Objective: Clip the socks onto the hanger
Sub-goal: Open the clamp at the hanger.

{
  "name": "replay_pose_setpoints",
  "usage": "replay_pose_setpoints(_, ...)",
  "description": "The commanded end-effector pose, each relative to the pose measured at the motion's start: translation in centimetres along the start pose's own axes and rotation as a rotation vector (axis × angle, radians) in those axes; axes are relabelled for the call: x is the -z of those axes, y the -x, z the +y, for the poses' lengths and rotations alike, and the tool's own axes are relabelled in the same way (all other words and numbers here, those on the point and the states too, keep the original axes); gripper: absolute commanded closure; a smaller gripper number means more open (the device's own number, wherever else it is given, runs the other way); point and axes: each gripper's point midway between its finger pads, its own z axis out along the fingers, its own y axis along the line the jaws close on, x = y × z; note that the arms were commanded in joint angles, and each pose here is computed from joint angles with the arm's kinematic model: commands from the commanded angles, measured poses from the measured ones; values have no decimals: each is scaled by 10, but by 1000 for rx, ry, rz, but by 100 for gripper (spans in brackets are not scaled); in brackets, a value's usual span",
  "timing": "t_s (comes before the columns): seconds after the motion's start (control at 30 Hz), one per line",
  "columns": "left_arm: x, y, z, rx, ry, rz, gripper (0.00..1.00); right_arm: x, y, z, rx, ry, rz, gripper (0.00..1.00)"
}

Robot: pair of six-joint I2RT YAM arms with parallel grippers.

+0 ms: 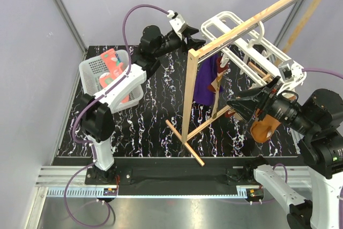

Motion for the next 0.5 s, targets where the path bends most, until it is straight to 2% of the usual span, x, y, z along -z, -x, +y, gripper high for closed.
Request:
replay_pose_setpoints(0.0, -10, 26, -13, -25, -104, -74, 42, 6, 7, 4, 35, -2, -23, 30)
replay_pose_setpoints(0.07, -12, 24, -16, -26, -127, -78, 43, 6, 5, 2, 32, -14, -18, 30)
replay_pose_setpoints(0.13, -12, 28, -21, -30, -161, -85, 53, 7, 6, 3, 34, -11, -22, 31)
replay_pose_setpoints(0.3, -3, 32, -37, -34, -219, -114, 56, 7, 5, 2, 26, -11, -25, 31)
replay_pose_setpoints(0.33, -2, 31, -38, -31, -225, -111, 62, 6, 4, 2, 26, -9, -23, 31)
replay_pose_setpoints(0.43, 0, 33, -41, -25, -236, -117, 69, 4, 3, 2, 12, -7, -15, 32)
replay_pose_setpoints(0.47, 0, 33, -42, -23, -236, -117, 76, 4, 4, 3, 7, -4, -18, 32)
